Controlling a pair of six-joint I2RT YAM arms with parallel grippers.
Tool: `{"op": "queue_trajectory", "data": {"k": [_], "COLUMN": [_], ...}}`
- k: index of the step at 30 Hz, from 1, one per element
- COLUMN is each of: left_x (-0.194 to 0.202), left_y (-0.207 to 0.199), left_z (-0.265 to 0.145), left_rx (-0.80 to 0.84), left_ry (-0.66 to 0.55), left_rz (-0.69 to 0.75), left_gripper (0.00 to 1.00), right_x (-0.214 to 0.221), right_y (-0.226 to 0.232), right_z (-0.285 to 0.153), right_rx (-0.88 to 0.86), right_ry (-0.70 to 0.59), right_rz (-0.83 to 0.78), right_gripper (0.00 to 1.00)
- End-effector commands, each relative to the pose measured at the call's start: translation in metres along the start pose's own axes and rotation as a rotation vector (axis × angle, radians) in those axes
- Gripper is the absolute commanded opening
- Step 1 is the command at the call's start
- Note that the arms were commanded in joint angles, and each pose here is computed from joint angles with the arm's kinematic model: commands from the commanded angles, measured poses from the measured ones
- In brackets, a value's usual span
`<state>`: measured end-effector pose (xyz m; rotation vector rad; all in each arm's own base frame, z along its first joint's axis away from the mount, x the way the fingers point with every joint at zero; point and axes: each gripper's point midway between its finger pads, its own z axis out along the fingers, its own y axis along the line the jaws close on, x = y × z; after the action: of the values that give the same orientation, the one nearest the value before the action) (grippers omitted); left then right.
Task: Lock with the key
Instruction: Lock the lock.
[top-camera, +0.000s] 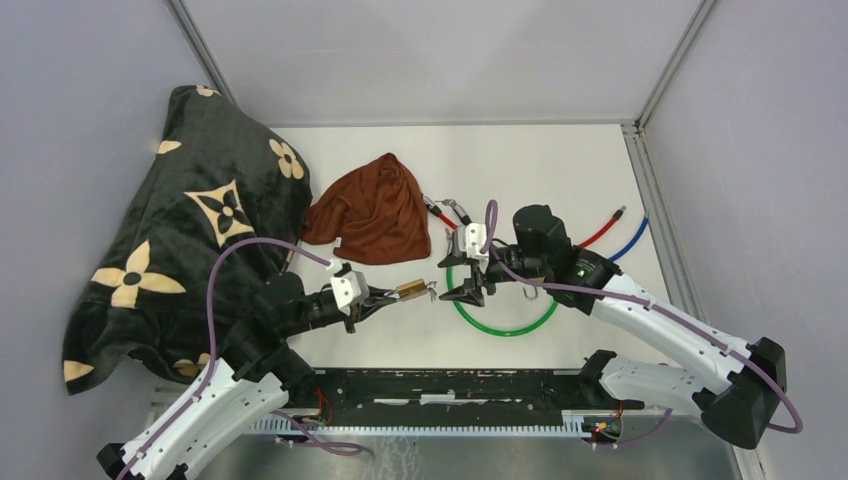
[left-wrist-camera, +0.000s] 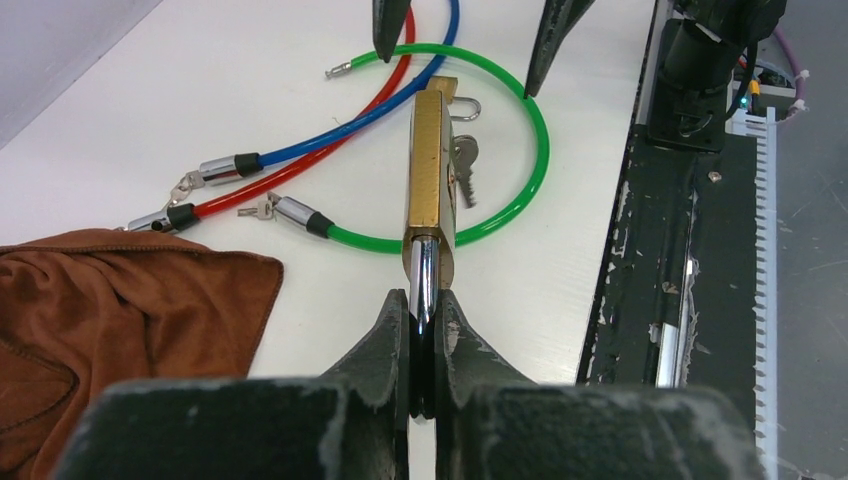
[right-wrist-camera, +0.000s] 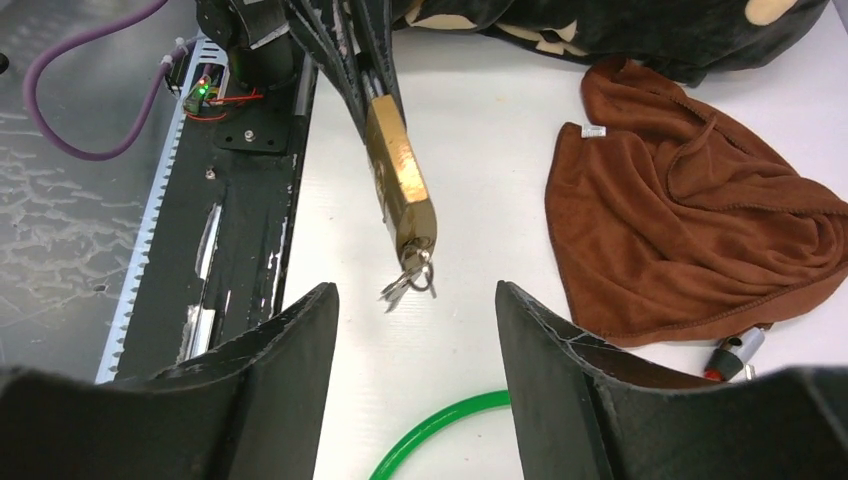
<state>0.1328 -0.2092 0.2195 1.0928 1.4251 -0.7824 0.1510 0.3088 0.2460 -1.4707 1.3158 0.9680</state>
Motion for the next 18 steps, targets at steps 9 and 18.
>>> {"op": "queue_trajectory", "data": {"k": [9, 18], "left_x": [-0.041, -0.046], "left_y": [0.003, 0.0], "left_z": [-0.001, -0.001], "left_rx": [0.0, 0.013], "left_ry": [-0.15, -0.169], "left_rz": [0.031, 0.008], "left_gripper": [0.02, 0.02], "right_x": [-0.009, -0.007], "right_y": [-0.009, -0.012], "right_z": [0.014, 0.018], "right_rx": [-0.018, -0.01], "right_ry": [0.016, 0.004], "right_rz": [-0.009, -0.017], "right_gripper": [0.48, 0.26]}}
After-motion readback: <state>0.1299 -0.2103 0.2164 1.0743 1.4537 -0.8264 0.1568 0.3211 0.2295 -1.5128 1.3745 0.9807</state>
